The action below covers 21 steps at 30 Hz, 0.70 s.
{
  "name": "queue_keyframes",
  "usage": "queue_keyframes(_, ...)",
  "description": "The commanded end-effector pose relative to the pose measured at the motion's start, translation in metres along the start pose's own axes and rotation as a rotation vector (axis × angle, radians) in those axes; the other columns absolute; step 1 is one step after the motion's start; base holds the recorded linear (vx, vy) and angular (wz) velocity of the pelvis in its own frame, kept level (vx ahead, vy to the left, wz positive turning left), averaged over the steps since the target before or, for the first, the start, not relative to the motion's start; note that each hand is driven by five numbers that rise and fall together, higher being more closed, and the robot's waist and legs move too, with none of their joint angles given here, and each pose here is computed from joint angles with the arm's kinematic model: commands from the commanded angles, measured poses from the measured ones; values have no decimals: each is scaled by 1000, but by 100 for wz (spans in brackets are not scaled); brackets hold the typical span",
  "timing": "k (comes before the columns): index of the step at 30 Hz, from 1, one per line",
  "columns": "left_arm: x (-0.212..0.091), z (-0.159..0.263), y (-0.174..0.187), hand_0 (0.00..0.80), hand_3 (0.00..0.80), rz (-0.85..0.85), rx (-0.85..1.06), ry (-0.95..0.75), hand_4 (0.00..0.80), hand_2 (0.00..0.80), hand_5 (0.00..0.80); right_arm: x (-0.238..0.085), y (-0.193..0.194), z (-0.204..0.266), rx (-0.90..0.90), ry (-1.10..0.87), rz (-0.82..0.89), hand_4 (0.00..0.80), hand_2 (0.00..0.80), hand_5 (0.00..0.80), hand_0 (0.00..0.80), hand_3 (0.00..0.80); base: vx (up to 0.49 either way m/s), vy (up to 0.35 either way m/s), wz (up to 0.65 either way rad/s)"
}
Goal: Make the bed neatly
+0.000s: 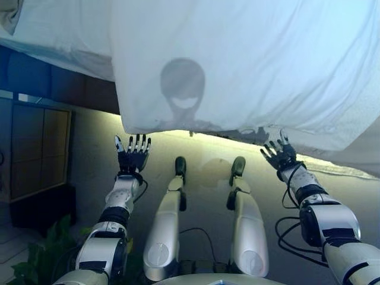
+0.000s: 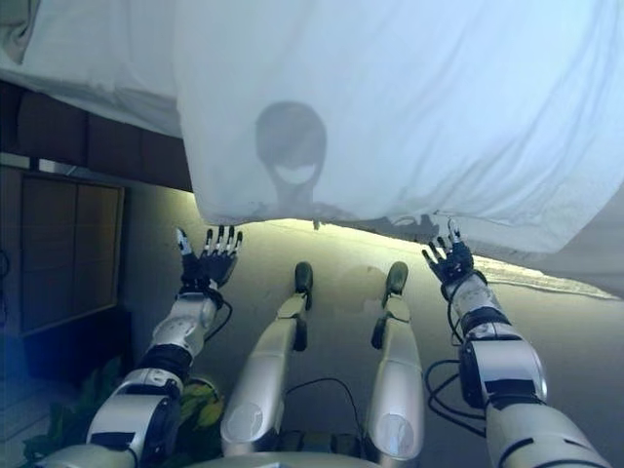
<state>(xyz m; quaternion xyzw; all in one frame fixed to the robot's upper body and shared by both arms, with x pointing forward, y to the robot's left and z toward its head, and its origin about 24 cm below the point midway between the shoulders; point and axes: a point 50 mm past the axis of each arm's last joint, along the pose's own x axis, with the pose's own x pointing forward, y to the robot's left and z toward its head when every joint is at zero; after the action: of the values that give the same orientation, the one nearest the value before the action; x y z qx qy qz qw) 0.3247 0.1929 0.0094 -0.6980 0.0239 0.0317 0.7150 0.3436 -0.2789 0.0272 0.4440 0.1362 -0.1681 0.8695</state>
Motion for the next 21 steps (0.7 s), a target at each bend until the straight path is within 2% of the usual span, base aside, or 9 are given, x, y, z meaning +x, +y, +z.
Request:
queue_keyframes(1, 2, -8, -11, 0, 0, -94, -74, -23, 0, 0, 0, -3, 3, 38, 25, -111, -26, 0, 0, 0, 0, 0, 28, -10, -13)
queue_keyframes(11, -1, -9, -31, 0, 0, -231, -129, -44, 0, 0, 0, -12, 16, 91, 103, -294, 66, 0, 0, 0, 0, 0, 29, -46, -7)
queue_keyframes(21, -2, 13, -52, 0, 0, -291, -110, -89, 0, 0, 0, -26, 62, 146, 75, -443, 187, 0, 0, 0, 0, 0, 19, -112, -1)
